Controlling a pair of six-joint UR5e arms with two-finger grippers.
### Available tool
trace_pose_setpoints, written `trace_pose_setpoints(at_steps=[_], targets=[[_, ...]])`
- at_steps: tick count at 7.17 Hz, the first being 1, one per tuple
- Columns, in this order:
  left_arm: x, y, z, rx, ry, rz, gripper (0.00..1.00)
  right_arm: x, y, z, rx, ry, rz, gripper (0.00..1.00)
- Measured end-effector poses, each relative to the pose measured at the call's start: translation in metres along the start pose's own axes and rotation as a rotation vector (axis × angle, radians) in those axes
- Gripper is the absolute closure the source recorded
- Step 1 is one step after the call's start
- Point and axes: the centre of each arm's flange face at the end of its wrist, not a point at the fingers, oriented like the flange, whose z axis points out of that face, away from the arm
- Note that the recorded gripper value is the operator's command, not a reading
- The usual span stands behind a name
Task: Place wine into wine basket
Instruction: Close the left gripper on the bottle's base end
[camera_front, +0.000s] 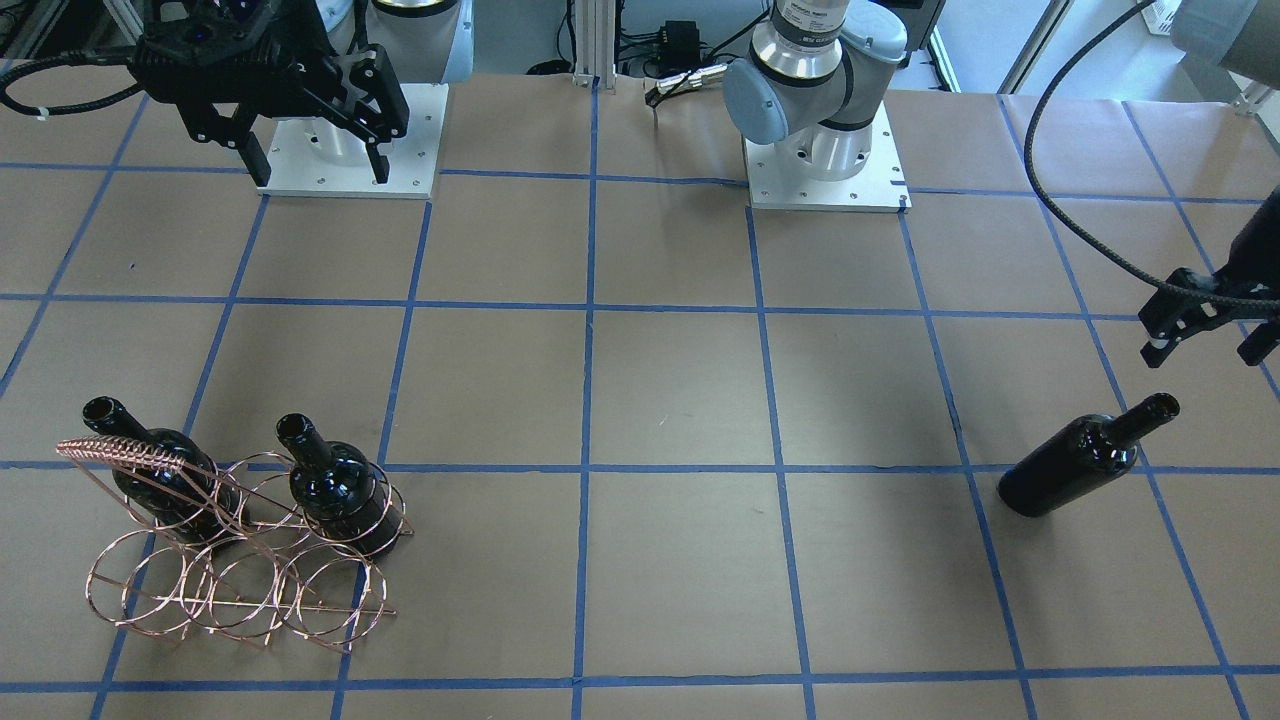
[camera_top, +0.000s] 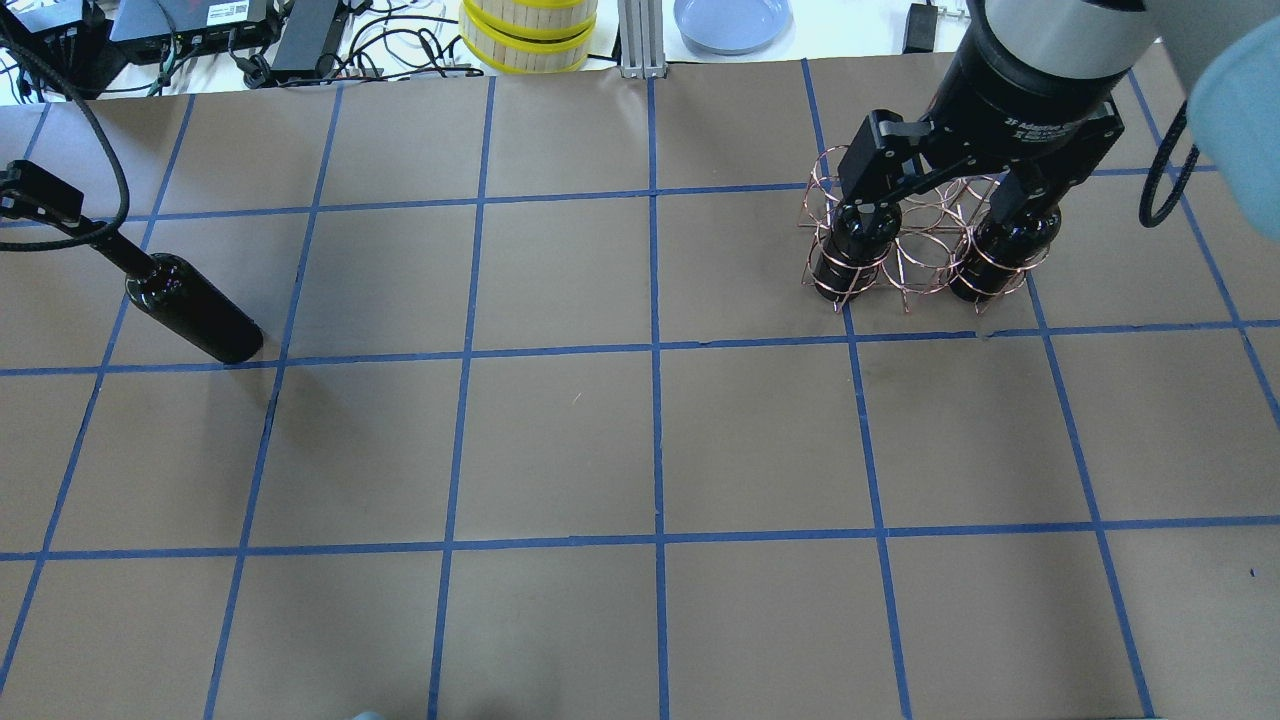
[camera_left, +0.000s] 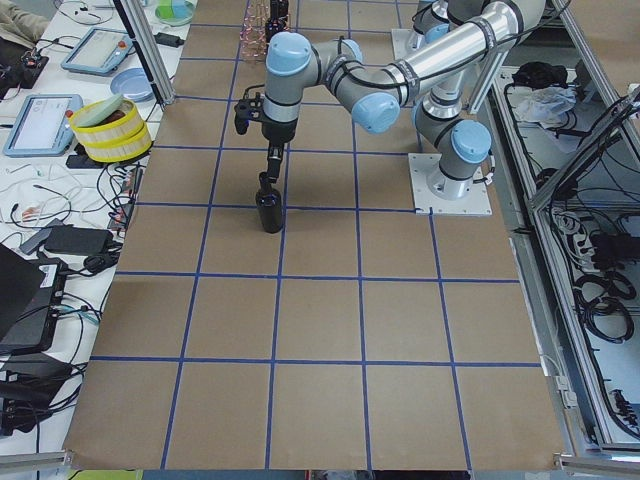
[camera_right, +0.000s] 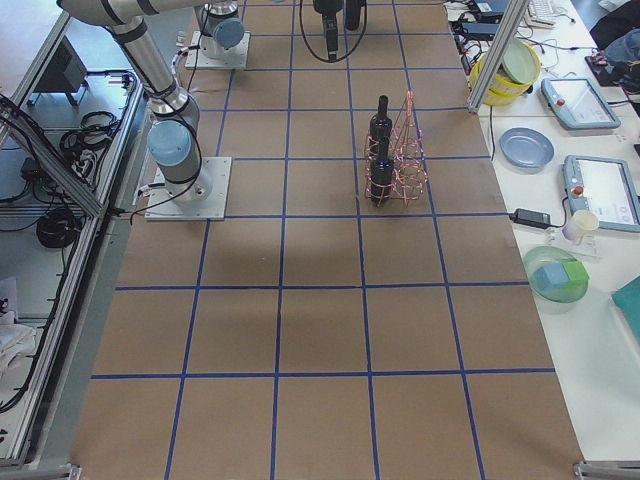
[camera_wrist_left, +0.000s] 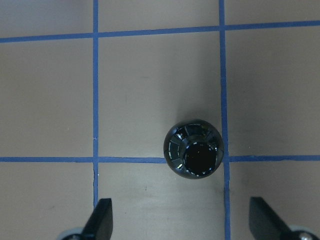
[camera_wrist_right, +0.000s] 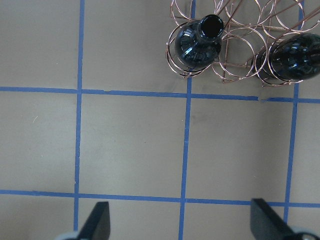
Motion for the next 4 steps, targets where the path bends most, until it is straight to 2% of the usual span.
trace_pose_setpoints(at_steps=[4], targets=[[0.001, -0.005, 0.031, 0.028, 0.09, -0.003, 0.05, 0.0, 0.0, 0.0, -0.001, 0.001, 0.0, 0.0]])
